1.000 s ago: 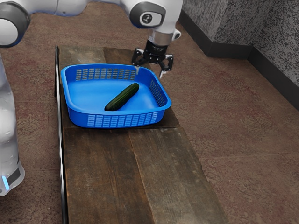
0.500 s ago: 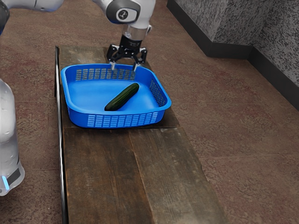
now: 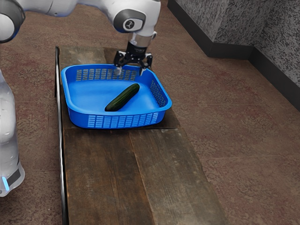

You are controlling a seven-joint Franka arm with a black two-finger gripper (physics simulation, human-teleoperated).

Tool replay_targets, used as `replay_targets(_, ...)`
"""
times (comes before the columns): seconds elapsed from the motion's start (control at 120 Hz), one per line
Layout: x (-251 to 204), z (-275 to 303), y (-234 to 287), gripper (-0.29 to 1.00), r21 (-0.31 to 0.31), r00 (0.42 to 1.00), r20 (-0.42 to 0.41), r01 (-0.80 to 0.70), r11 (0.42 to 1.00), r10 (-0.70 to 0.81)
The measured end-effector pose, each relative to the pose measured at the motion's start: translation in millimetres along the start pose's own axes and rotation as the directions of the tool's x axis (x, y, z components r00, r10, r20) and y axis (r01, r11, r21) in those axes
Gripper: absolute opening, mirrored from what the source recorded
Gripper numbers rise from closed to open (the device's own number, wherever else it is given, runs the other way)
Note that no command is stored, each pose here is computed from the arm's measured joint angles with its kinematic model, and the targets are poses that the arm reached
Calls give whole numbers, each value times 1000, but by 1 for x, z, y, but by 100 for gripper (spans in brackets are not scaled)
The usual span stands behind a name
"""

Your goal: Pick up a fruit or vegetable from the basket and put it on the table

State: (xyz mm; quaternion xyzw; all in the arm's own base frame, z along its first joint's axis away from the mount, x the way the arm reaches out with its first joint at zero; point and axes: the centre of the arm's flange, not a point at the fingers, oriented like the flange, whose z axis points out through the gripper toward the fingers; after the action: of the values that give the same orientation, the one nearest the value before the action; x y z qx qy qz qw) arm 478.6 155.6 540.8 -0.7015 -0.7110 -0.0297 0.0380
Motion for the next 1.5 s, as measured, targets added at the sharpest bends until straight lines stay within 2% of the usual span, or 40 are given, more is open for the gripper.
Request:
replay_targets(0.175, 0, 14, 12, 70, -14, 997, -2, -76, 997, 76)
replay_targets(0.317, -1, 31, 29, 70, -62, 993, 8, -115, 991, 116)
replay_targets(0.567, -2, 60, 50, 70, -123, 989, 4, -145, 982, 146)
replay_targets(0.883, -1, 65, 60, 70, -181, 987, 2, -155, 971, 158)
replay_targets(1.133, 0, 78, 54, 70, -153, 986, 19, -160, 975, 165)
replay_targets(1.317, -13, 67, 44, 70, -131, 981, 34, -186, 974, 192)
replay_targets(1.5, -21, 62, 21, 70, -79, 976, 63, -204, 976, 209)
